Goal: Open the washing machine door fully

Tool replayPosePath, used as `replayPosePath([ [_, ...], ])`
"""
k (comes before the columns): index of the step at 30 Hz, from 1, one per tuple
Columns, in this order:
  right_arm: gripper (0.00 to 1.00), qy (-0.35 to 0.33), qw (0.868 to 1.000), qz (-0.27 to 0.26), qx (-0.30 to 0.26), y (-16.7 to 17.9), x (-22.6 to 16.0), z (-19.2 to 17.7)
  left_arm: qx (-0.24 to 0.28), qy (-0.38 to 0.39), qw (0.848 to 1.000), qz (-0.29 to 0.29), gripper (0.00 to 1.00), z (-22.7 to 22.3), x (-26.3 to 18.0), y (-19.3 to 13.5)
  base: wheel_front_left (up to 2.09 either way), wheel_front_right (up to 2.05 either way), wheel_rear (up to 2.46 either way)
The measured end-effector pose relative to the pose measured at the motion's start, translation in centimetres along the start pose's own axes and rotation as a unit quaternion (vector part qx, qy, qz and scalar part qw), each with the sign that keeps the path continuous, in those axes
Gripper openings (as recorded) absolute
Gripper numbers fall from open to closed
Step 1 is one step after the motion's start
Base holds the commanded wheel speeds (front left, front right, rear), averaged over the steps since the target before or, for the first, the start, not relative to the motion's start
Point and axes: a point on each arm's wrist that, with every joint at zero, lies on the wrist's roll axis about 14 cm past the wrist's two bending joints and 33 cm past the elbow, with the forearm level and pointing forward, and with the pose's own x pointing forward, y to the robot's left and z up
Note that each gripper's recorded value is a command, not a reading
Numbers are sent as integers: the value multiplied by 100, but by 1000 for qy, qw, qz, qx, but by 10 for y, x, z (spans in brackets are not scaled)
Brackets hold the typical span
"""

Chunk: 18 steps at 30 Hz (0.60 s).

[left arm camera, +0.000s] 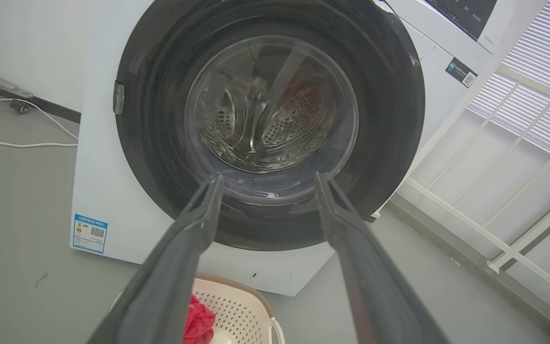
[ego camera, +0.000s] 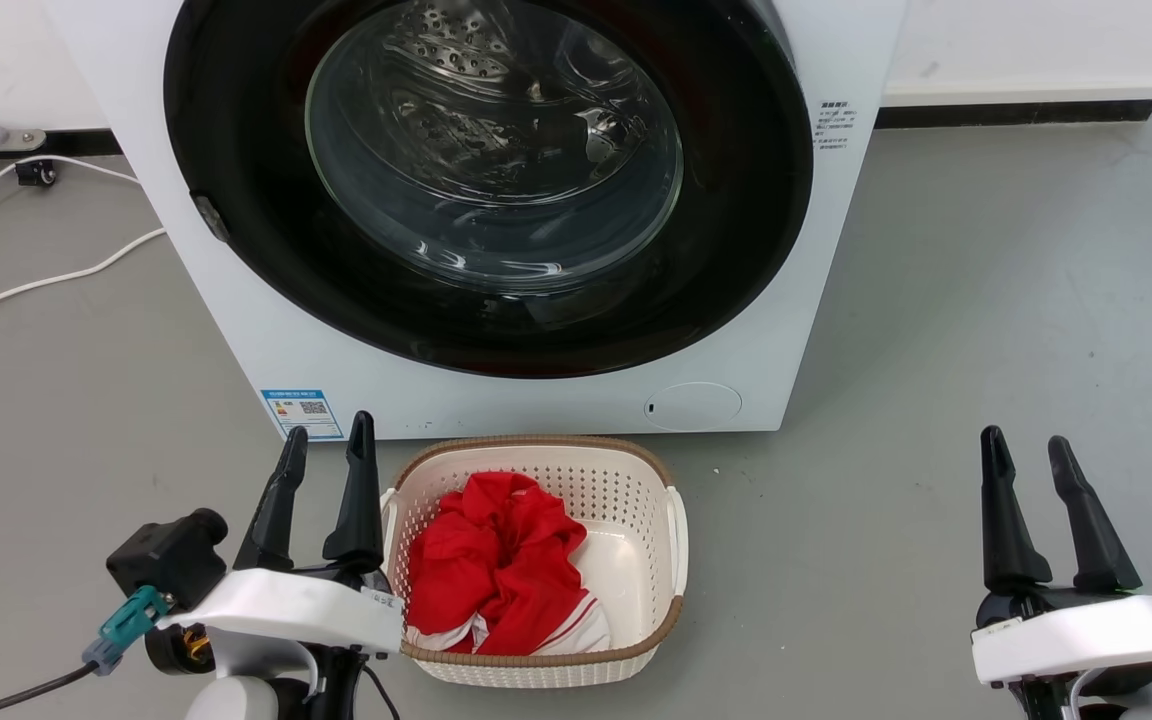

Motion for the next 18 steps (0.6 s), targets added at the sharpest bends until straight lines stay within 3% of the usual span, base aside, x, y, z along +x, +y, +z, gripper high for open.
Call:
replayPosePath([
  [18,100,-1,996,21,-91,9,-2,3,96,-15,995,-13,100,5,1,-5,0,0,0],
])
